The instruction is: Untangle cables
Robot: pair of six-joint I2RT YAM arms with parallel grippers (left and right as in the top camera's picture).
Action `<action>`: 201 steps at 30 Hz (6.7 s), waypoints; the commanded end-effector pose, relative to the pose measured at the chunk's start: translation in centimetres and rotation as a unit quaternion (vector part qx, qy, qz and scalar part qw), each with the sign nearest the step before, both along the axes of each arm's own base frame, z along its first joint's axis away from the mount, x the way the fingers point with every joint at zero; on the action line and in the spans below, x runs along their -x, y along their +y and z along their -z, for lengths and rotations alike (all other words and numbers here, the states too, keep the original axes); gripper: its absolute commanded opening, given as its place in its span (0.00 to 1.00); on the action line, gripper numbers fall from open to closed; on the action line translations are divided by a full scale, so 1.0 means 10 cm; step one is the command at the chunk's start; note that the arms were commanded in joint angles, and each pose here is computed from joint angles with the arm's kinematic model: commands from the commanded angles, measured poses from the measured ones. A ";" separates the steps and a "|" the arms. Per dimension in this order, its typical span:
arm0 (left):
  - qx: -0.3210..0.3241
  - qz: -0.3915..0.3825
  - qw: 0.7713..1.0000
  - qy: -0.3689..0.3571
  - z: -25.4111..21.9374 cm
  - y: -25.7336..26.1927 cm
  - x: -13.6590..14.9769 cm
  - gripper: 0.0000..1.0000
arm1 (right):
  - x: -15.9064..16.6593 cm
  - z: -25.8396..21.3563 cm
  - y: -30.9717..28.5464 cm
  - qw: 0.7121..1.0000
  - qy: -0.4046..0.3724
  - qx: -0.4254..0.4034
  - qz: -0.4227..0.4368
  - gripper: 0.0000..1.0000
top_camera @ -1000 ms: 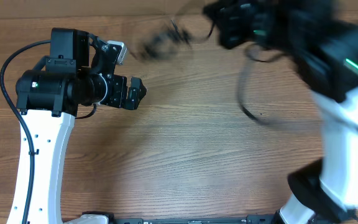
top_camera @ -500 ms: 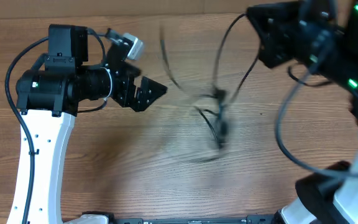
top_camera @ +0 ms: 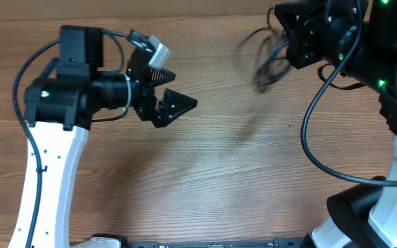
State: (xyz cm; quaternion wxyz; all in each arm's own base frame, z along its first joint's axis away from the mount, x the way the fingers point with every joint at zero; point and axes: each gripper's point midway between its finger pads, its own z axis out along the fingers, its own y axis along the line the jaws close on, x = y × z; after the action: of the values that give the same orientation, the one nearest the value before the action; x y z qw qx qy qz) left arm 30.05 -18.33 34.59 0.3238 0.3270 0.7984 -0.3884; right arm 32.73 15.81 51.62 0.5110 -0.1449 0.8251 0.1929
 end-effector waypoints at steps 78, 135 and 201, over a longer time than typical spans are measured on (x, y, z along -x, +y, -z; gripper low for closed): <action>-0.190 -0.145 0.971 -0.001 0.18 0.09 -0.36 1.00 | -0.97 4.29 -0.85 0.648 0.429 -0.200 0.596 0.77; -0.227 -0.147 0.962 0.023 0.32 0.21 -0.25 1.00 | -0.66 1.45 0.86 0.955 0.149 -0.215 -0.139 0.04; -0.020 0.287 0.958 -0.002 0.81 -1.29 0.15 0.72 | 0.73 -0.07 -0.11 0.989 -0.116 -0.020 -0.088 0.04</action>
State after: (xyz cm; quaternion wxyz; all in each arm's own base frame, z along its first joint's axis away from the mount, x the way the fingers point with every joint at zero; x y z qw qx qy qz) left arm 28.99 -30.64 25.81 0.1863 0.5405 0.6946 -0.4367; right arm 26.87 15.41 50.32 0.5599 -0.2274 0.7600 0.2390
